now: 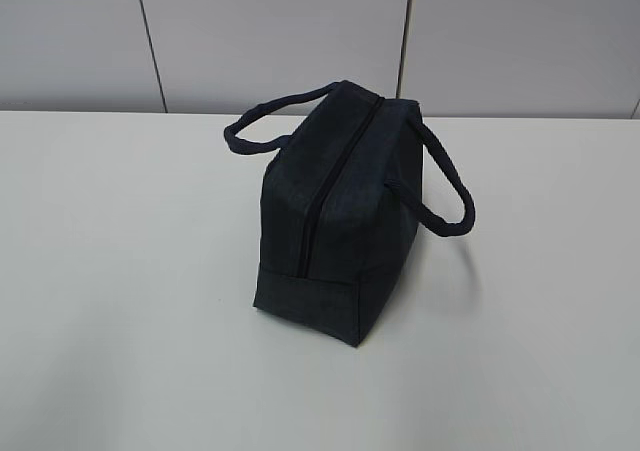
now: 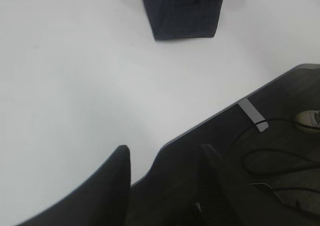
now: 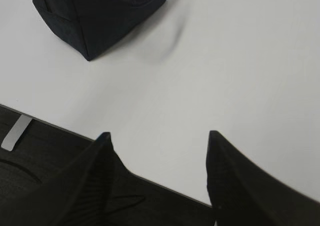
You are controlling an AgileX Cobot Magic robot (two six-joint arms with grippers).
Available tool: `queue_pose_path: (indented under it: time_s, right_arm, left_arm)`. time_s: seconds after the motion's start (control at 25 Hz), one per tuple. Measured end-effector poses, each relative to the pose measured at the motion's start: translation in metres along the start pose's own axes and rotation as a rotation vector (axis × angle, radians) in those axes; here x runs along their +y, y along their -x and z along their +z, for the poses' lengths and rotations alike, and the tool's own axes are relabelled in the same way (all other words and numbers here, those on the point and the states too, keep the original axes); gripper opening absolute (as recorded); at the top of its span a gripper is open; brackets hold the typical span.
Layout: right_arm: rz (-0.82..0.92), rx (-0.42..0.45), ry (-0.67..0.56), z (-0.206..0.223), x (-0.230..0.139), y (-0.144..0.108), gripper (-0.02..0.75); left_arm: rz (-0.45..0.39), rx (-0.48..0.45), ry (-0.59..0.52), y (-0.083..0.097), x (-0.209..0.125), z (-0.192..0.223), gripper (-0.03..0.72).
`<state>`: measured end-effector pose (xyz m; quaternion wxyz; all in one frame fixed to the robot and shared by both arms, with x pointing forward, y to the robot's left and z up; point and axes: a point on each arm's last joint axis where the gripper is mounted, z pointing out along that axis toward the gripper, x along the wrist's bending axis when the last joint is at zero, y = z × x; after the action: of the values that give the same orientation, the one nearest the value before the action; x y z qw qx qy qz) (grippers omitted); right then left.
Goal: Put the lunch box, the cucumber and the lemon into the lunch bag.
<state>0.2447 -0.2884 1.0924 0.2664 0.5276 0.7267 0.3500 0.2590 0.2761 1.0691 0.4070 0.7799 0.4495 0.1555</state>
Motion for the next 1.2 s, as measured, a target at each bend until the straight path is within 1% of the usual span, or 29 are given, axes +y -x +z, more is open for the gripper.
queue_pose_path:
  time_s: [0.16,0.28,0.4,0.6,0.68,0.88,1.2]
  right_arm:
    - [-0.019,-0.013,0.089,0.000,-0.016,-0.001,0.443]
    - [-0.028,-0.033,0.123,0.005,-0.027,0.000,0.443]
    - [-0.032,-0.045,0.108,0.014,-0.037,0.001,0.443]
    - [-0.034,-0.047,0.100,0.016,-0.039,0.001,0.443]
    - [-0.033,-0.044,0.075,0.019,-0.043,0.001,0.443]
    - [-0.038,-0.048,0.105,0.015,-0.048,0.000,0.443]
    - [-0.040,-0.050,0.110,0.015,-0.049,0.000,0.442]
  left_arm:
    - [0.008,0.005,0.027,-0.001,-0.015,0.000,0.302]
    - [0.014,0.010,0.042,-0.002,-0.021,-0.001,0.302]
    - [0.022,0.022,0.060,-0.003,-0.024,-0.003,0.302]
    - [0.040,0.052,0.082,-0.005,-0.026,-0.006,0.302]
    - [0.042,0.055,0.081,-0.006,-0.026,-0.007,0.302]
    - [0.048,0.069,0.081,-0.007,-0.026,-0.007,0.301]
    - [0.060,0.091,0.089,-0.009,-0.027,-0.008,0.298]
